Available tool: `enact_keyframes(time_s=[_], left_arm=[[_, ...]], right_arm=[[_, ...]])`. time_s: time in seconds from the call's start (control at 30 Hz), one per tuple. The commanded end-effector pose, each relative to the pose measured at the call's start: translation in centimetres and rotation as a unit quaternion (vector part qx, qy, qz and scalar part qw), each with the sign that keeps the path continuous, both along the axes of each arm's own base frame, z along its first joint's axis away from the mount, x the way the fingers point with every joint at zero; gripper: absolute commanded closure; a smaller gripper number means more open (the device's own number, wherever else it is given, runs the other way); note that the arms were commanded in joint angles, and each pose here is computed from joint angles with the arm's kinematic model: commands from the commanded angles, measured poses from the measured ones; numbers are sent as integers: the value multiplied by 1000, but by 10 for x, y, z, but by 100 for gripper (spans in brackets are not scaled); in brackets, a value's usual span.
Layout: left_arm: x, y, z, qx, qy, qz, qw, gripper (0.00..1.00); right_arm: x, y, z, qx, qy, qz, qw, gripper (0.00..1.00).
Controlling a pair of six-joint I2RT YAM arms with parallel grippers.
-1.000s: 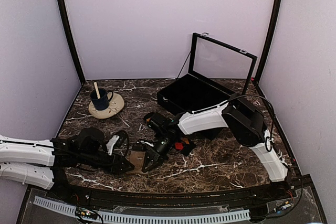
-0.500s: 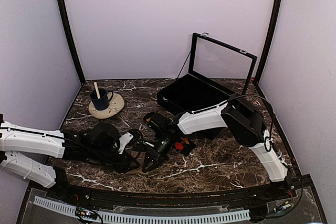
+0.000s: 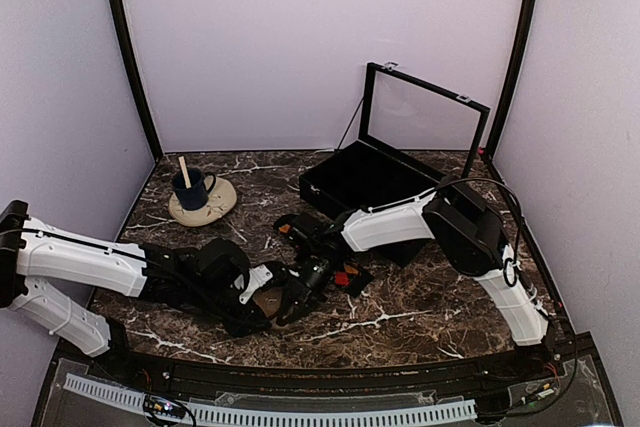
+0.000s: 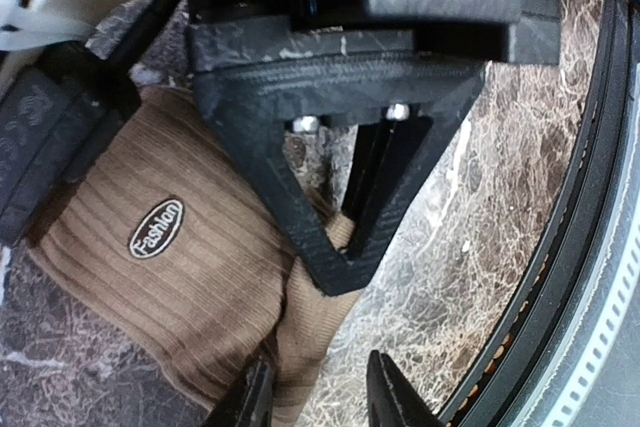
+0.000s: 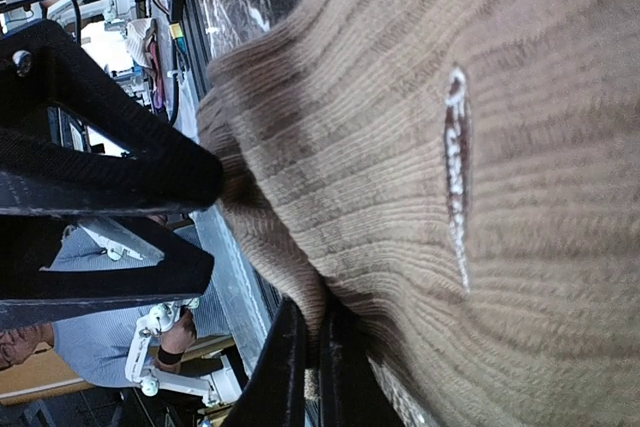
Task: Roll the socks
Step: Roll the sock at the corner of the board.
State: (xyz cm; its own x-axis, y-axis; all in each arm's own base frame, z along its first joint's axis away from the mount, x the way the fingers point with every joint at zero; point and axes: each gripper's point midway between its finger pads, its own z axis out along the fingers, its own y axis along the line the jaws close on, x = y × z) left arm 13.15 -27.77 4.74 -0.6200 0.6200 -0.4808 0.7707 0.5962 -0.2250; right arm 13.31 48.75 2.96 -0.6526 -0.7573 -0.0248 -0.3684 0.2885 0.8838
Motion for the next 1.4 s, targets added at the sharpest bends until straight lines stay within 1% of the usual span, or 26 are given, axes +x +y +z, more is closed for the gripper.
enact_keyframes(time_s=[0.0,0.3,0.47,0.77,0.83,0.93,0.97,1.13,1.23,1.37], left_arm=[[-5,-6,-1,9,4,-29,1000,65],[-3,-8,-11,33,0,-49,998,67],[-4,-10,-17,41,8,-59,997,71],[-10,-16,-26,44,28,-78,996,90],[-12,-19,-26,40,34,-82,995,93],[-16,-23,-27,29,46,-90,994,100],[-18,-24,-28,25,53,-94,994,100],[-24,-27,-32,12,107,-102,989,100],[-23,-26,-31,-7,138,-92,986,100],[-20,-23,-30,-29,177,-81,980,100]], right_arm=[[-1,-13,-12,-20,4,4,1000,100],[-1,-19,-9,-20,8,7,1000,100],[-2,-22,-10,-20,11,10,1000,100],[-1,-28,-13,-29,7,12,999,100],[-1,-31,-16,-36,2,13,999,100],[0,-34,-20,-46,-5,12,999,100],[0,-36,-22,-50,-7,12,999,100],[1,-39,-23,-54,-12,9,998,91],[4,-41,-21,-53,-18,6,998,83],[7,-43,-19,-48,-21,0,999,80]])
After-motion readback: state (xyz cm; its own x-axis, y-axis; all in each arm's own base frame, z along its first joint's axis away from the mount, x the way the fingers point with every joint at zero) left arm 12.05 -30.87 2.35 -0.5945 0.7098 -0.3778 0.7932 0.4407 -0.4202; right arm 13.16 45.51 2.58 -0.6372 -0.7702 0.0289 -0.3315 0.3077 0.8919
